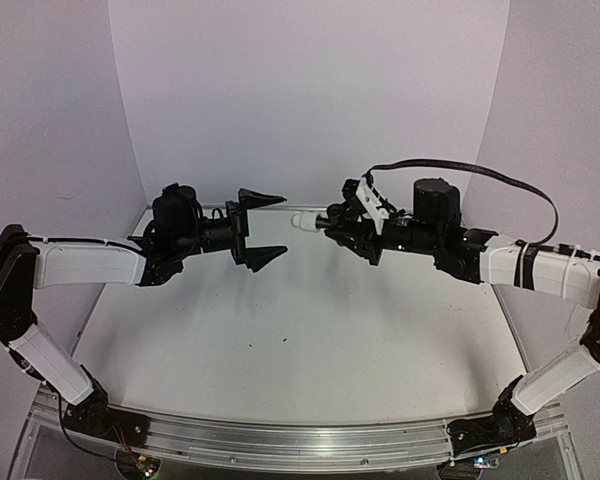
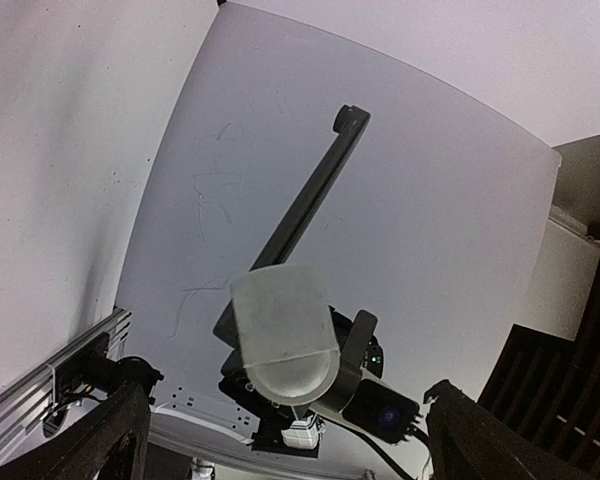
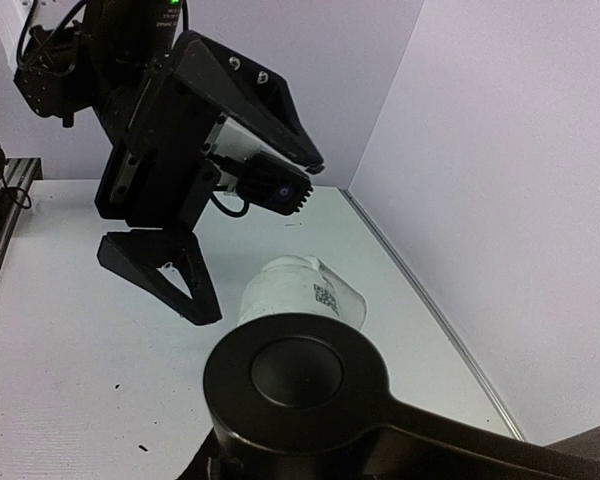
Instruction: Install the water faucets
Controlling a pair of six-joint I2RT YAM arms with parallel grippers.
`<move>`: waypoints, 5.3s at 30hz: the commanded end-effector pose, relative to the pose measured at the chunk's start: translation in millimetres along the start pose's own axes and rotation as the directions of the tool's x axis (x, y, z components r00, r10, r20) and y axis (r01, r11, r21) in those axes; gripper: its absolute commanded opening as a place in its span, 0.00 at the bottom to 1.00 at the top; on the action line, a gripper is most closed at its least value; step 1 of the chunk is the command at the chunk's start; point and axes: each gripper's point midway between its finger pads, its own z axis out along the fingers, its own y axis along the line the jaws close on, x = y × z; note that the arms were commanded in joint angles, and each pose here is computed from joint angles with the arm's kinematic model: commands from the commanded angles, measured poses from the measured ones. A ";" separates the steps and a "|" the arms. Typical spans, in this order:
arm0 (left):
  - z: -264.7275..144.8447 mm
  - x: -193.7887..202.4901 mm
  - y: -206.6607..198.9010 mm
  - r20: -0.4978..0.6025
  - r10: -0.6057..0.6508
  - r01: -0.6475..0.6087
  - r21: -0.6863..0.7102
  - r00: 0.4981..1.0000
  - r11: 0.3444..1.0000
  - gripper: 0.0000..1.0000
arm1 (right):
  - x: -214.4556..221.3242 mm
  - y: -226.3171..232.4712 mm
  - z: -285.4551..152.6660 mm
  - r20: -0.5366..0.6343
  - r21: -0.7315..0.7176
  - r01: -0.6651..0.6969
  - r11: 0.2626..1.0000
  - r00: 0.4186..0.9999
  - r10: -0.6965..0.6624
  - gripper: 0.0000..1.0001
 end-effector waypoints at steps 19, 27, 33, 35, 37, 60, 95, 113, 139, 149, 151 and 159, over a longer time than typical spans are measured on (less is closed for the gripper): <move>30.1 26.1 -70.9 -0.073 0.327 -0.307 0.203 0.942 0.930 0.36 | -66.6 9.2 13.4 0.192 0.025 -0.123 0.992 0.974 0.116 0.00; 8.9 71.2 -109.5 0.040 0.879 -0.825 0.369 0.475 0.429 0.05 | -90.0 7.5 14.0 0.168 -0.180 -0.671 0.719 0.700 0.694 0.00; -20.5 132.7 -82.3 0.192 0.954 -0.786 0.541 -0.232 -0.300 0.00 | -116.0 31.4 16.5 -0.055 -0.460 -0.853 0.249 0.307 0.950 0.00; -27.1 137.8 -73.2 0.252 0.902 -0.712 0.553 -0.351 -0.432 0.00 | -126.7 36.4 12.3 -0.115 -0.540 -0.831 0.133 0.230 0.966 0.00; -31.3 134.6 -72.0 0.300 0.854 -0.665 0.536 -0.426 -0.520 0.00 | -132.8 38.7 6.6 -0.140 -0.593 -0.802 0.075 0.194 0.971 0.00; -79.9 74.4 -73.2 0.075 0.989 -0.989 0.080 0.127 0.121 1.00 | -81.7 3.6 4.6 0.123 -0.141 -0.468 0.872 0.866 0.485 0.00; 8.3 71.7 -24.1 -0.275 0.911 -0.888 0.262 0.307 0.379 0.33 | -82.2 40.8 -10.8 0.198 -0.137 -0.294 0.946 0.927 0.317 0.00; -14.1 36.7 -74.9 0.000 0.787 -0.787 -0.034 -0.617 -0.616 0.50 | -148.6 77.1 -24.1 -0.003 -0.609 -0.621 0.493 0.624 0.782 0.00; -26.5 9.5 0.4 -0.014 0.539 -0.538 -0.107 0.842 0.836 0.97 | -70.9 11.9 -4.4 0.148 0.064 -0.050 0.997 0.988 0.040 0.00; 1.0 27.5 -11.5 -0.086 0.469 -0.462 0.090 0.879 0.882 1.00 | -58.5 21.5 -0.4 0.141 0.034 -0.076 0.997 0.988 0.070 0.00; 3.9 32.9 -18.3 -0.085 0.484 -0.473 0.123 0.871 0.872 1.00 | -56.7 23.3 0.1 0.141 0.027 -0.084 0.996 0.987 0.079 0.00; 23.4 37.7 -16.4 -0.143 0.461 -0.443 0.139 0.876 0.885 0.86 | -54.7 26.8 3.2 0.150 0.016 -0.091 0.996 0.985 0.088 0.00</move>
